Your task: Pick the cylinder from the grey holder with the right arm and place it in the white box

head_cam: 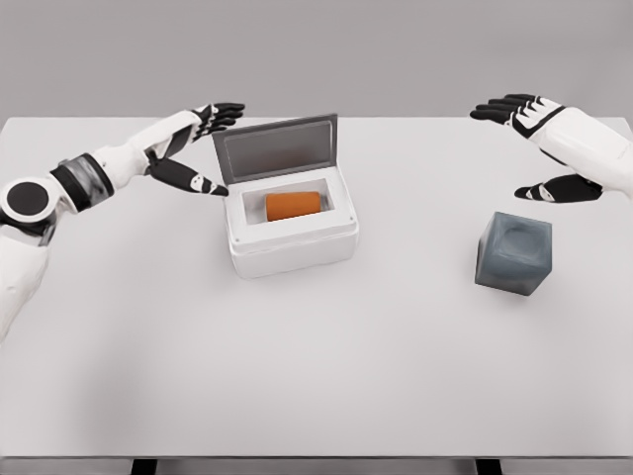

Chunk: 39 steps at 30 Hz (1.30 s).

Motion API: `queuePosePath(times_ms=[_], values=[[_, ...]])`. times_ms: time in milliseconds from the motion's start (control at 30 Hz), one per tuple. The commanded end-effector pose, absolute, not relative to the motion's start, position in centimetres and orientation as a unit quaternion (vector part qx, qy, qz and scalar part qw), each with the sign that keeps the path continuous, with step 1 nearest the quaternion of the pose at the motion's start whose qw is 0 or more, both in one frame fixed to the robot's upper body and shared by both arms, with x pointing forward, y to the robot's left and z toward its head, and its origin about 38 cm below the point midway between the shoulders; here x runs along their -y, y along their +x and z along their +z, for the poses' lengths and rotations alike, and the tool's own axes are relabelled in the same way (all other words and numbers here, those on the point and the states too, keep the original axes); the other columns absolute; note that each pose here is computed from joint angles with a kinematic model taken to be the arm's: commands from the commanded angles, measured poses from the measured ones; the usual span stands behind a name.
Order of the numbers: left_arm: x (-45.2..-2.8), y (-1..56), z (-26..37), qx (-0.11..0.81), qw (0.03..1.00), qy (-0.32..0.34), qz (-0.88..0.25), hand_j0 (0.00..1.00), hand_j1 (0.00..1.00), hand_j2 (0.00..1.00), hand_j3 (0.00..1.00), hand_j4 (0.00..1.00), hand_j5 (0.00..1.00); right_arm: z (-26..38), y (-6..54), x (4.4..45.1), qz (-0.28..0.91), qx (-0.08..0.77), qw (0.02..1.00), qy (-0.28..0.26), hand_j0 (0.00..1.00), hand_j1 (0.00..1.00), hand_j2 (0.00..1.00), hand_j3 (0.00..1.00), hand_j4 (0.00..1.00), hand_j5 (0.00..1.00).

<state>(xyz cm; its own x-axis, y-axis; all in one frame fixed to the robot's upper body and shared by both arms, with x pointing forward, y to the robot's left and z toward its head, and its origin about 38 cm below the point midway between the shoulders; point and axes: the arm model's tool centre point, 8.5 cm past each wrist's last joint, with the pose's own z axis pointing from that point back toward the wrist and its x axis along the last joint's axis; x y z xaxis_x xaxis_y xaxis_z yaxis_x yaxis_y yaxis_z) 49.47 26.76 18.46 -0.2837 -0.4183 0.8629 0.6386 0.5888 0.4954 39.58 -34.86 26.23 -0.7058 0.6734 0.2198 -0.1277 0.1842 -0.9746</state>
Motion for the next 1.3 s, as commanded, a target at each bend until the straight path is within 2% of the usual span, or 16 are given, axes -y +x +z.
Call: queuePosePath(times_ms=[0,1267], values=[[-26.2,49.2,18.9,0.675,0.575,-0.088,-0.454,1.00,1.00,1.00,1.00,1.00,1.00,26.3,39.6,34.9,0.605,0.697,0.331,-0.195,1.00,1.00,1.00,1.00,1.00,1.00],[-24.6,47.9,19.9,0.690,0.538,-0.101,-0.474,1.00,1.00,1.00,1.00,1.00,1.00,26.2,39.6,35.0,0.606,0.695,0.333,-0.196,1.00,1.00,1.00,1.00,1.00,1.00]])
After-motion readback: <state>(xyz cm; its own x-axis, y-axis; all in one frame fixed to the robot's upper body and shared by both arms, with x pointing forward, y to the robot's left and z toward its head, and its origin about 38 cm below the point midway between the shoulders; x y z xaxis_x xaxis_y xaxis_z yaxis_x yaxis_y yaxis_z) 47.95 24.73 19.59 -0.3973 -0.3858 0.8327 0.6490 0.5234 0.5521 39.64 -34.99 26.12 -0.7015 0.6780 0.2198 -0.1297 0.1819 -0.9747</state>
